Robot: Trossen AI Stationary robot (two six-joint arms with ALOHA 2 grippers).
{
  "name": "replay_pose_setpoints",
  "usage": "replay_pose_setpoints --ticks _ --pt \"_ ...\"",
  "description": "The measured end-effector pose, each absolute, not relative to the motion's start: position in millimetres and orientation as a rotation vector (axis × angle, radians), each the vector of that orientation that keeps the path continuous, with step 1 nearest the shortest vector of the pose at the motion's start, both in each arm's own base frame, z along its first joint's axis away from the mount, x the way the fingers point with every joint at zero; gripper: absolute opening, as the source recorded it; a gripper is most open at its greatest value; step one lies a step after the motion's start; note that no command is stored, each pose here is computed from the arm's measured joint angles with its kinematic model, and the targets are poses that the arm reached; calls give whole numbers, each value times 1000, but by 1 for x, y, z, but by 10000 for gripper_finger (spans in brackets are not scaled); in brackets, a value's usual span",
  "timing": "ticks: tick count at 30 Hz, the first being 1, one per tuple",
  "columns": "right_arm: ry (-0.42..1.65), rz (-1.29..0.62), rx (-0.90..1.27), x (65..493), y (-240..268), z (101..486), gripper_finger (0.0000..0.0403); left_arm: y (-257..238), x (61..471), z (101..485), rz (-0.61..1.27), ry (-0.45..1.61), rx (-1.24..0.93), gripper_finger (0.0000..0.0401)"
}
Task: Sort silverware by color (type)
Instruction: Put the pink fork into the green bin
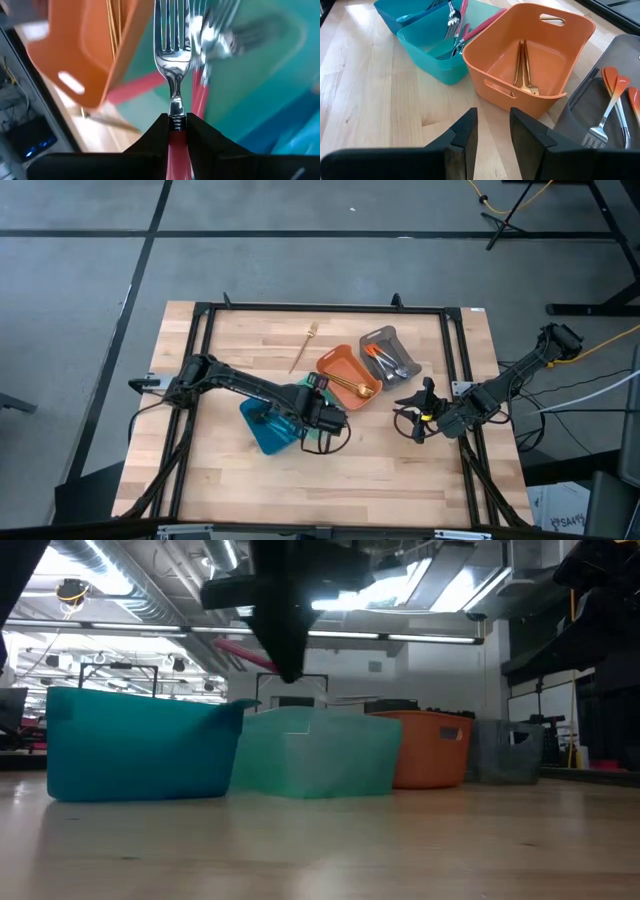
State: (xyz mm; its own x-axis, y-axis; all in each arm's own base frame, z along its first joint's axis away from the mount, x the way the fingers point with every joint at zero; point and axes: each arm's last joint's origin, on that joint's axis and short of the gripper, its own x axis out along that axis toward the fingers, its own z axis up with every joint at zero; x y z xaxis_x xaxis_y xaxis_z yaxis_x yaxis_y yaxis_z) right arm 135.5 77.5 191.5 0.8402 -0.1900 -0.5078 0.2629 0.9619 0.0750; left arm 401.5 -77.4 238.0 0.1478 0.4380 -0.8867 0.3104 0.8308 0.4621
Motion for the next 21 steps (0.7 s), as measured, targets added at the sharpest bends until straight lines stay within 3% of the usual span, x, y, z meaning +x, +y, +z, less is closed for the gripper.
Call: replay_pose_setpoints --ticks 6,21 --pt "521 -240 144 136 77 191 106 -70 396 238 69 1533 683 44" --pt "521 -241 144 136 77 191 106 -62 402 206 -138 1492 663 47"
